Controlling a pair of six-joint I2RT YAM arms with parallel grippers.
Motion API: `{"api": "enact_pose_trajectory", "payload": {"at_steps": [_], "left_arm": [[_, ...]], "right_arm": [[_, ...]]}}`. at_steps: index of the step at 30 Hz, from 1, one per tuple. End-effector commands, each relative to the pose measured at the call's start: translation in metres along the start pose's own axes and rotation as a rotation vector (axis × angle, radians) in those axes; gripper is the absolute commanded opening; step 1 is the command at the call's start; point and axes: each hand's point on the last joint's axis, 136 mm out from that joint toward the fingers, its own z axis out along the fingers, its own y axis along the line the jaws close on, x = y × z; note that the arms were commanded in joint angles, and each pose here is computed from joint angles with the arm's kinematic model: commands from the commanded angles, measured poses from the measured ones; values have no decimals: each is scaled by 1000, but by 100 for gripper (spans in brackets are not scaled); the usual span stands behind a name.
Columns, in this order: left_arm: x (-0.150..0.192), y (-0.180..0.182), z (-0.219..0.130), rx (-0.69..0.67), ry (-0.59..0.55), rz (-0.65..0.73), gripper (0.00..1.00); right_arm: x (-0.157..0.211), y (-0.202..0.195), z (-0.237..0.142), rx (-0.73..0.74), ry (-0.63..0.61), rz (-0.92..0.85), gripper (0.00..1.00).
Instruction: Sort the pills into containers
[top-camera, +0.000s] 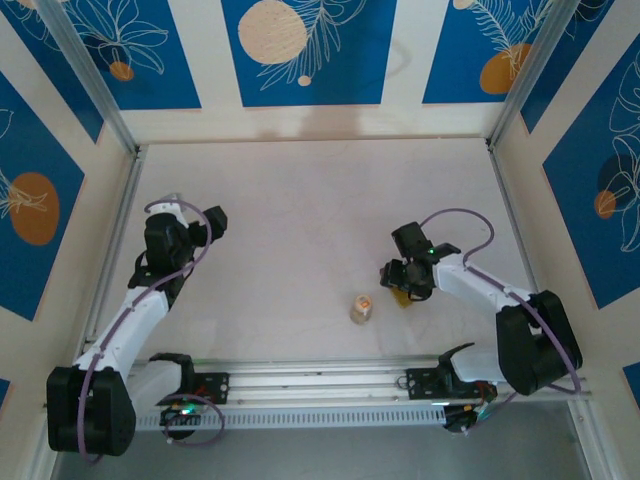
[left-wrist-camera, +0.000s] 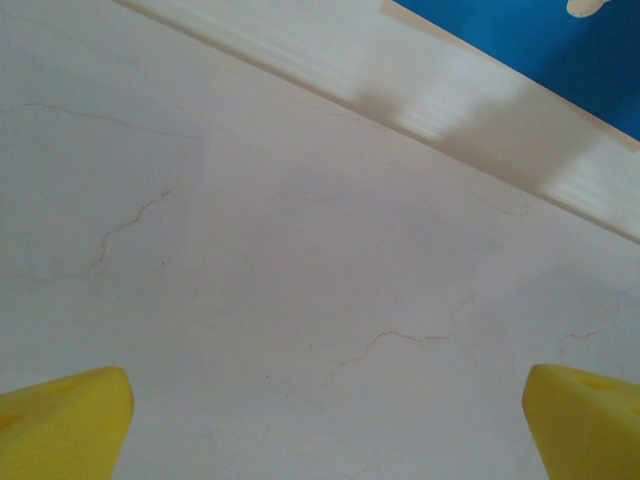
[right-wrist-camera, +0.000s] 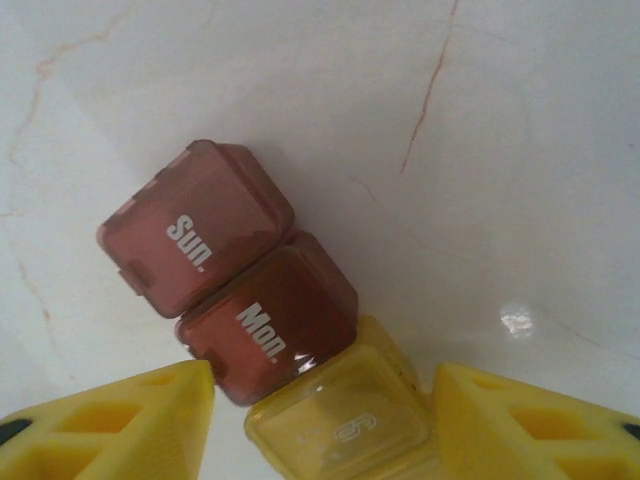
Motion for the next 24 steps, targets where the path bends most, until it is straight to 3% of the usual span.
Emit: {"api": "enact_pose_trajectory", "payload": {"at_steps": [1,7,13,18,24], "left_arm": [[-5,-10,1,33,-3,-10,100],[-1,-8,5,35,6,-16,100],[2,-9,7,37,21,-6,100],[5,-8,8,36,30,-2,100],[7,-9,13,48,37,-1,100]], "right_arm": [[-7,4,3,15,-17,-32,56],[-23,25,6,-58,-61,-80,45],[-48,58,8,-146,-89,-190,21],[-70,89,5,-214,-107,-290,17],[-89,157,-11,-385,-90,-623,18]]}}
